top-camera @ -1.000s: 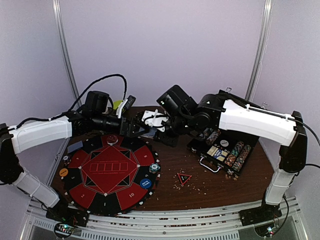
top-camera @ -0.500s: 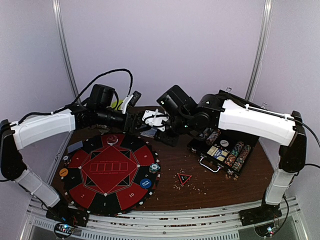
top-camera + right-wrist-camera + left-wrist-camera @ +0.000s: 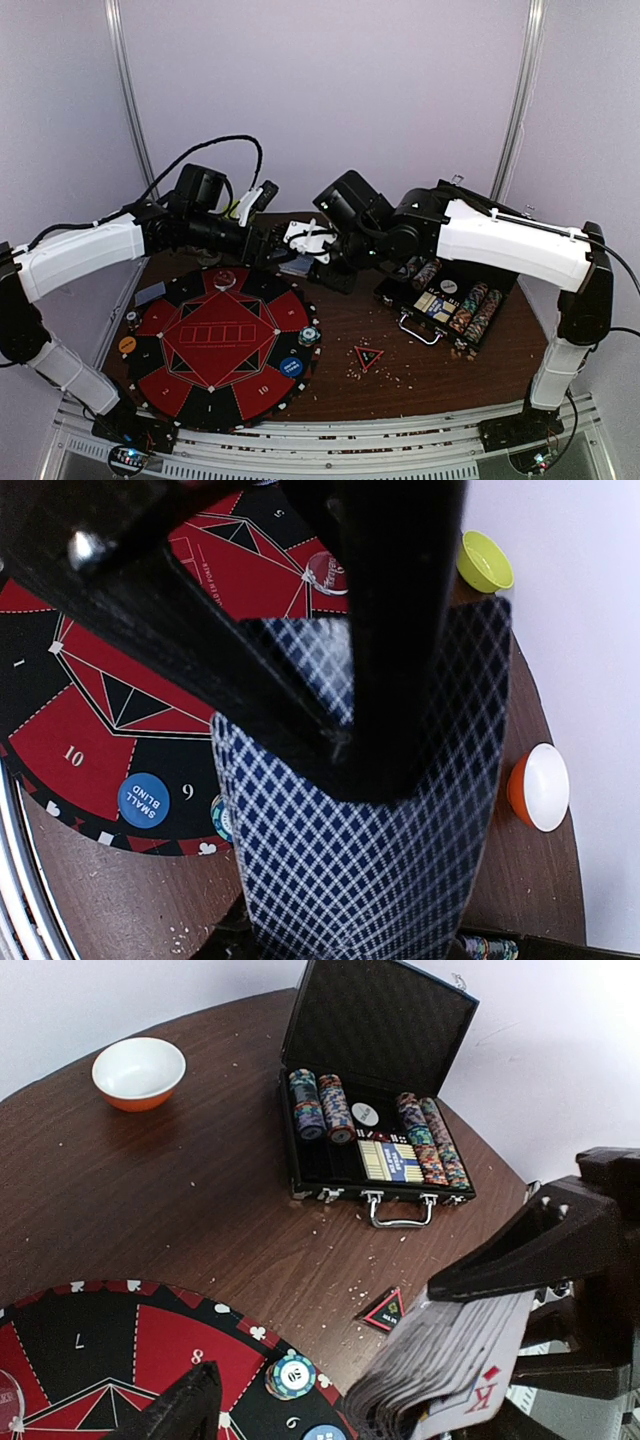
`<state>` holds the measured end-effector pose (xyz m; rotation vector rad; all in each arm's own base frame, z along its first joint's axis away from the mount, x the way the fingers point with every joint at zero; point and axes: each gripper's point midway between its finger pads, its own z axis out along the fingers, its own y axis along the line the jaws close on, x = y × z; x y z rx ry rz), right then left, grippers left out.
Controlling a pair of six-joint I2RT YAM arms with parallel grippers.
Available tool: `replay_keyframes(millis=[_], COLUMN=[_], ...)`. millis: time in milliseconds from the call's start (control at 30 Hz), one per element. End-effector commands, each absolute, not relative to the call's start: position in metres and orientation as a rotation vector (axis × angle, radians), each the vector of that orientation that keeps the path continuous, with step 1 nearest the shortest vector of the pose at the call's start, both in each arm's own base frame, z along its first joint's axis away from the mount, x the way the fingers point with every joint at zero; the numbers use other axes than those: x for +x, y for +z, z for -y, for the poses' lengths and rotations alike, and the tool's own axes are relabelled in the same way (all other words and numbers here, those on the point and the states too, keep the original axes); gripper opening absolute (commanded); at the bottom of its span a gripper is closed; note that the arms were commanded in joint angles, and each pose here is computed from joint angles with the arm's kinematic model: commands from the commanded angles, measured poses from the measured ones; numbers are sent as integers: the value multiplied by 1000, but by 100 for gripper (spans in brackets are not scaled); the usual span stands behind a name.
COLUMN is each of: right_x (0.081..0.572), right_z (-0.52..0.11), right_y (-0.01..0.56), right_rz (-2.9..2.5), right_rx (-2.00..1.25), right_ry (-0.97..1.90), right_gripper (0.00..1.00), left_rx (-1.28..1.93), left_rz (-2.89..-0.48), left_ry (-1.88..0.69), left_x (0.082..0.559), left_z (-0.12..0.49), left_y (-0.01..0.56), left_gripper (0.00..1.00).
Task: Distribute texas hold em gaming equipment
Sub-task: Pick up the poker card from the face-down deck piles.
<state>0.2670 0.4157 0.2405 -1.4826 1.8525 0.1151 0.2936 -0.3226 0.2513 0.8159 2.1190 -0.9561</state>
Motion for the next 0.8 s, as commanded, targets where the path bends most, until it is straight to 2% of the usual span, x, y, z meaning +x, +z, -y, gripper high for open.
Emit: replay_keyframes(millis=[0, 133, 300, 467, 600, 767], right_x=[265, 265, 265, 266, 266, 266], right_z=[-419, -419, -419, -418, -419, -417], right_y=[250, 250, 250, 251, 250, 248], right_rz=[-1841, -1841, -1842, -1840, -1842, -1845], right_rx=[-1468, -1468, -1468, -1465, -1467, -1468], right_ry=[135, 133, 133, 132, 130, 122], right_gripper=[38, 38, 38, 38, 38, 38], left_rx=[849, 857, 871, 898, 907, 908], left_rz=[-1946, -1954, -1961, -1970, -1976, -1980], left_ry=[-1002, -981, -977, -1001, -995, -985], left_x=[286, 284, 282, 277, 276, 272], left_z=[323, 320, 318, 320, 320, 315], left_y=[298, 296, 294, 289, 289, 292], left_gripper=[80, 72, 47, 35, 20, 17])
